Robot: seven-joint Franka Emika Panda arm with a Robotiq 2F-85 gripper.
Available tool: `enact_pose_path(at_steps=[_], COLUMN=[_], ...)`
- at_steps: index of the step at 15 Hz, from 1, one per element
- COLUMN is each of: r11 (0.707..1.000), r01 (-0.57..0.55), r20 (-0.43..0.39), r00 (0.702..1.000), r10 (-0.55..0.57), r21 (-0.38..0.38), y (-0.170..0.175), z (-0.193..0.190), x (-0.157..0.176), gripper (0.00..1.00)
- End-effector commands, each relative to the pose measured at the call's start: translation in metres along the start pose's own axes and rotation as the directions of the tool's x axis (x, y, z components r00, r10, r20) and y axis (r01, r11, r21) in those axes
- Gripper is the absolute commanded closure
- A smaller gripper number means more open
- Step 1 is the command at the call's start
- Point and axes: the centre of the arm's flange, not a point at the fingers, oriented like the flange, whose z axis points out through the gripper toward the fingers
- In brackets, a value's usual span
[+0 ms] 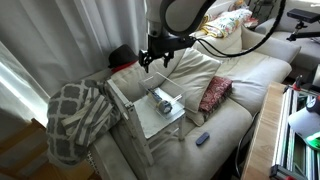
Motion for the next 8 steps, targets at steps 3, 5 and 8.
enact_pose_path(at_steps=[3,5,8], r11=[0.956,0.951,0.956], r01=[-0.063,-0.052,-0.070], r20=[0.039,0.051,0.044], r00=[0.996,0.996,0.995], r10=[0.078,0.070,0.086], r21=[-0.286,-0.304,-0.285], y=[0.032,0.039,0.033], z=[-0.075,-0.089,-0.092], x=[-0.022,-0.026,-0.017], gripper=[0.00,0.00,0.00])
